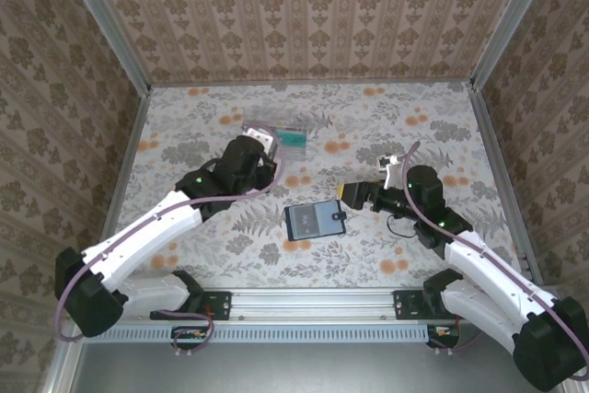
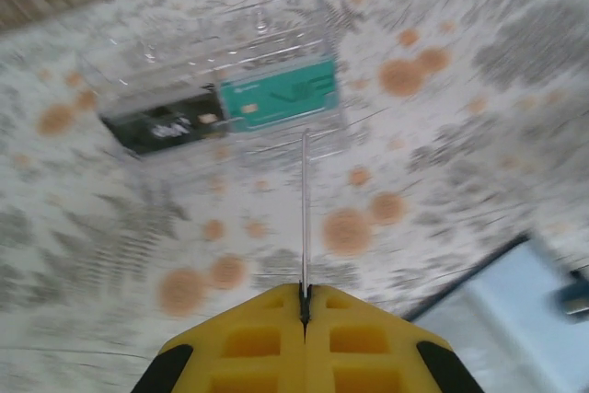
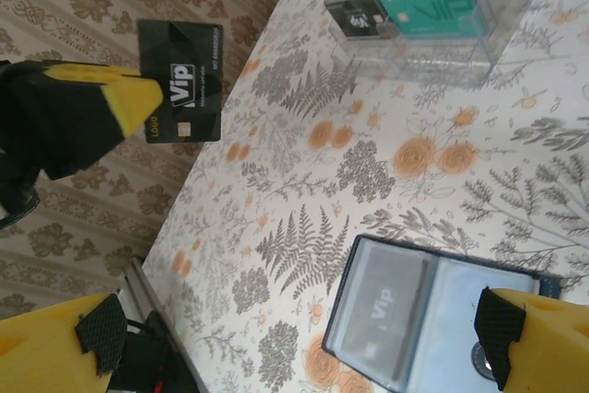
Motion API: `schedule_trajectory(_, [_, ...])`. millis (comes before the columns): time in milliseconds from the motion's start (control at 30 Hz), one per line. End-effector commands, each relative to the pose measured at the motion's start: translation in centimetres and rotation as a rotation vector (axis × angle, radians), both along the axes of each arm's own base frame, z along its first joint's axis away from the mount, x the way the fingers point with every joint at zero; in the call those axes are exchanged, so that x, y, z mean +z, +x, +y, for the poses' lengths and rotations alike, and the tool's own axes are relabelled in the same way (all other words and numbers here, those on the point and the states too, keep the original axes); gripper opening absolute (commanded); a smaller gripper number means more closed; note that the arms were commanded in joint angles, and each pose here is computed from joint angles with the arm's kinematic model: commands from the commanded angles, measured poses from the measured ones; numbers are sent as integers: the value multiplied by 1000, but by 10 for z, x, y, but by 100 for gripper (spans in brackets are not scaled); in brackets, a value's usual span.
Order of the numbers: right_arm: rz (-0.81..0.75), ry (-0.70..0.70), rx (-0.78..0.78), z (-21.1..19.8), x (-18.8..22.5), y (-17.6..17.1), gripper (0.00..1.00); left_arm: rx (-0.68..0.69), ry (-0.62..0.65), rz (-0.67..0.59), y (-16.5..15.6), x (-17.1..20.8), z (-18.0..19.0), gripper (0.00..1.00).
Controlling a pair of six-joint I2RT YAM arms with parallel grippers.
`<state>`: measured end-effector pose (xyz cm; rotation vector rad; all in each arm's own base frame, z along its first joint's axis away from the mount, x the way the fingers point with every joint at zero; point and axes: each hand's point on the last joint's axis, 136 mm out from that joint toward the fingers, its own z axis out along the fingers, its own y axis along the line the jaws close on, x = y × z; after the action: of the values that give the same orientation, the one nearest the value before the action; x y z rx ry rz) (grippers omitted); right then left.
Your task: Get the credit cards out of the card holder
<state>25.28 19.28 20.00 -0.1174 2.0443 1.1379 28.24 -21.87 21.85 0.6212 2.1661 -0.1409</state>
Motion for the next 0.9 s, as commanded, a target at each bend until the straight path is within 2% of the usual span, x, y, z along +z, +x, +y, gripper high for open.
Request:
schedule_trajectory(0, [-46,-30,-57,-9,0,1,100,-156,395,-110,13,-9,18,0])
schedule_trajectory(100, [-61,-28,-81,-14,0,0,100,-272,566,-190,27,-17,16,0])
schedule_trajectory(233, [-80,-19,-94,-17,4,-3,100,-370,652,-216,52,-26,23,0])
schedule_trajectory(400, [-95,-13,-114,-21,6,-4,100,-646,852,-360,61,-51,17,0])
schedule_trajectory(533, [-92,-16,-130,-23,2,-3,100,-757,915,-405,72,-56,21,0])
schedule_trajectory(867, [-85,-28,-158,-27,-4,-1,100,-853,921,-452,112,-58,21,0])
